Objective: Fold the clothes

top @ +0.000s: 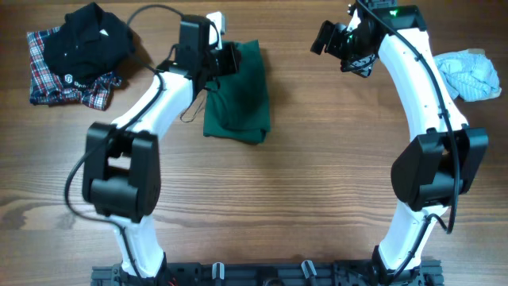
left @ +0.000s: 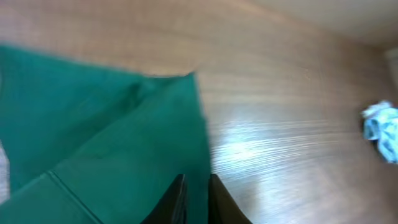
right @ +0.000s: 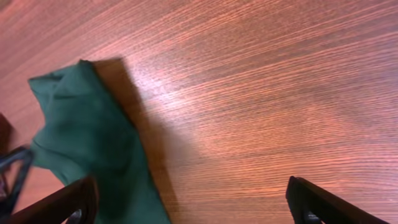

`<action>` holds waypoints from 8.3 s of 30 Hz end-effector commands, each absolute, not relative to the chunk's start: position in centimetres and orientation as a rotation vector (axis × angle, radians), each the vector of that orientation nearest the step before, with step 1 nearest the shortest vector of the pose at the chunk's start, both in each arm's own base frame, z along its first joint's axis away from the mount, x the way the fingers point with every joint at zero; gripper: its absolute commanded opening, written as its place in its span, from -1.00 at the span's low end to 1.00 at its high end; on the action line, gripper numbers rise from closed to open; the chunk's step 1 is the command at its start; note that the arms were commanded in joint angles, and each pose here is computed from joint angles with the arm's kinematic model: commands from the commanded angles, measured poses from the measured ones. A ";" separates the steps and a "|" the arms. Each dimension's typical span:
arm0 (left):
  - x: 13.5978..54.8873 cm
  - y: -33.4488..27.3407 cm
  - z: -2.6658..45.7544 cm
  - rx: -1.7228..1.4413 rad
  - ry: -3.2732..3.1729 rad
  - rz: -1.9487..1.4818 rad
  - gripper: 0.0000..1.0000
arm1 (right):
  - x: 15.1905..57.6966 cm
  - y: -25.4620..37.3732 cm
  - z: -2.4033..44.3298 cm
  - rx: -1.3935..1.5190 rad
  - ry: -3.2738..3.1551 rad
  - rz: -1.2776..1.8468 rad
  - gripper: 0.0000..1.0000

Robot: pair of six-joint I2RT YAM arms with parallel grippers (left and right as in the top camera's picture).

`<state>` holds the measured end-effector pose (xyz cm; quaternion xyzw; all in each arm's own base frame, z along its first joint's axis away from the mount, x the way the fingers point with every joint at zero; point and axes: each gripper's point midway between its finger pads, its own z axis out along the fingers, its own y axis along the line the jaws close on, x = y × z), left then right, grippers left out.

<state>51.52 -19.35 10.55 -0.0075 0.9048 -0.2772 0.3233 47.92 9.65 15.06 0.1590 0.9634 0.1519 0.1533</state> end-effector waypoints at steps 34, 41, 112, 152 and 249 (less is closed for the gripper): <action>42.8 -11.6 1.3 -0.207 2.897 -0.703 0.99 | 46.2 3.2 14.8 0.421 2.835 0.273 0.99; 43.1 -14.6 -0.5 -0.142 2.854 -1.000 1.00 | 45.9 0.1 14.8 0.507 2.829 0.313 0.99; 43.4 -14.2 7.7 -0.762 2.826 -0.771 0.76 | 46.0 -0.4 14.8 0.452 2.829 0.286 0.99; 46.2 -12.7 -3.1 -0.710 2.625 -0.809 -0.92 | 45.5 -0.4 14.7 0.413 2.857 0.279 0.99; 53.1 25.6 20.5 -0.870 1.991 -0.294 -0.82 | 44.7 -0.1 14.5 0.498 2.881 0.304 1.00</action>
